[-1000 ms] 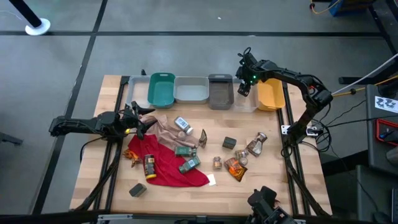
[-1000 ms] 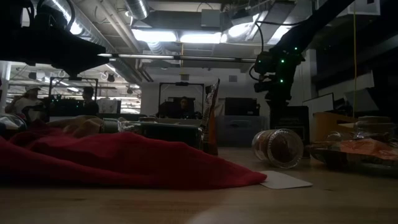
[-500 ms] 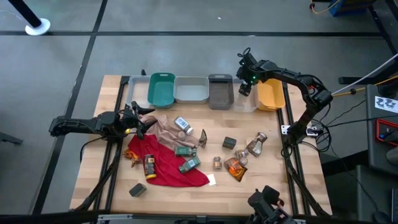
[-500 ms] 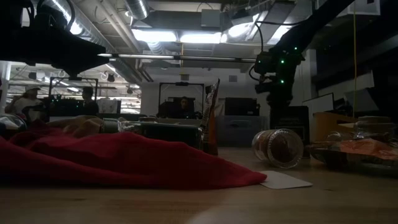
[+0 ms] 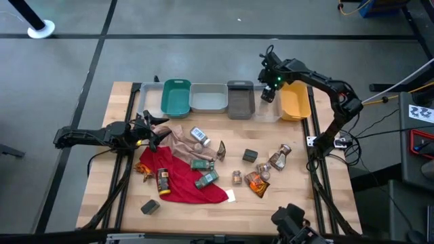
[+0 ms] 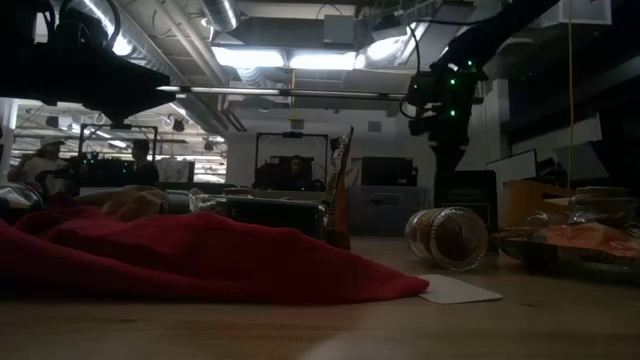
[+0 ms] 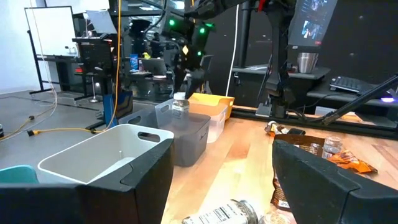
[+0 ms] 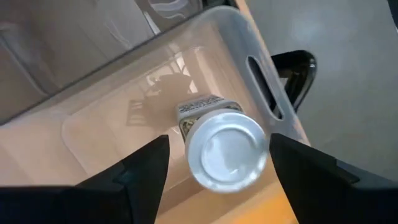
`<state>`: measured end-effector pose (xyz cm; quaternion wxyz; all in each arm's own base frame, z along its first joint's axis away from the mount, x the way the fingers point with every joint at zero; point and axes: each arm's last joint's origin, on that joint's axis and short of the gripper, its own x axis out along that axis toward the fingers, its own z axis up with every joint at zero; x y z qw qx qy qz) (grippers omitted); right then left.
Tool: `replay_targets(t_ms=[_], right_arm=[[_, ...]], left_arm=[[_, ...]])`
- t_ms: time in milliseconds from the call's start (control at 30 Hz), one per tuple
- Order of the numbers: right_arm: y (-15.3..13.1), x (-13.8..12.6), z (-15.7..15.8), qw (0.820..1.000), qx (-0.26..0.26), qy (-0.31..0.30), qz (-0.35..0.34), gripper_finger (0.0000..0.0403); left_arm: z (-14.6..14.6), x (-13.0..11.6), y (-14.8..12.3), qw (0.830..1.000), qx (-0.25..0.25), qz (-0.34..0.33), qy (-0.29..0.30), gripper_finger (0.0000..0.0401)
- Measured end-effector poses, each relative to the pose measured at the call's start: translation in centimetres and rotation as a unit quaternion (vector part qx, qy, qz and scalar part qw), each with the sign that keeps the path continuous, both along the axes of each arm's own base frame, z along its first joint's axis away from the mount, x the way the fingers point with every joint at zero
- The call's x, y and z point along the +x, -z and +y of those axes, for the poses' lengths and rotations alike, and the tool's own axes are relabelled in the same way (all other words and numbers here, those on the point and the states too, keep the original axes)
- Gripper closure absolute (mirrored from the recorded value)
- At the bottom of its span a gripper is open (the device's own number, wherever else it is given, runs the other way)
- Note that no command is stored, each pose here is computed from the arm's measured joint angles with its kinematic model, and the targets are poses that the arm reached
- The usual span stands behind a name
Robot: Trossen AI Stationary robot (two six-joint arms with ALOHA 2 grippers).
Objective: Sort spices by type
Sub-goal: Put the white seasoning bottle into the transparent bin, then put the orange seasoning bag into the yellow bin
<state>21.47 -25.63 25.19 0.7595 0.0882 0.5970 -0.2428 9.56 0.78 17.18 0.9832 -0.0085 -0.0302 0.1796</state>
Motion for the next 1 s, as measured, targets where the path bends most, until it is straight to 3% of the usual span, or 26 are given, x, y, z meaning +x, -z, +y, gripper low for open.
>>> replay_targets(t_ms=[200, 467, 600, 700, 833, 1000], right_arm=[[-3.0, 0.5, -0.1, 0.998, 0.021, 0.013, -0.054, 0.0127], [-5.1, 3.8, 3.3, 0.969, 0.163, -0.021, -0.185, 0.0127], [-5.2, 6.5, 6.7, 0.955, 0.217, -0.052, -0.197, 0.0127], [-5.2, 8.5, 9.8, 0.959, 0.214, -0.048, -0.177, 0.0127], [-5.2, 10.9, 14.0, 0.972, 0.168, -0.022, -0.161, 0.0127], [-5.6, 13.1, 18.9, 0.968, 0.16, -0.003, -0.194, 0.0127]], left_arm=[[0.0, 0.0, 0.0, 1.0, 0.0, 0.0, 0.0, 0.0146], [0.0, 0.0, 0.0, 1.0, 0.0, 0.0, 0.0, 0.0146], [0.0, 0.0, 0.0, 1.0, 0.0, 0.0, 0.0, 0.0146], [0.0, 0.0, 0.0, 1.0, 0.0, 0.0, 0.0, 0.0146], [0.0, 0.0, 0.0, 1.0, 0.0, 0.0, 0.0, 0.0146], [0.0, 0.0, 0.0, 1.0, 0.0, 0.0, 0.0, 0.0146]])
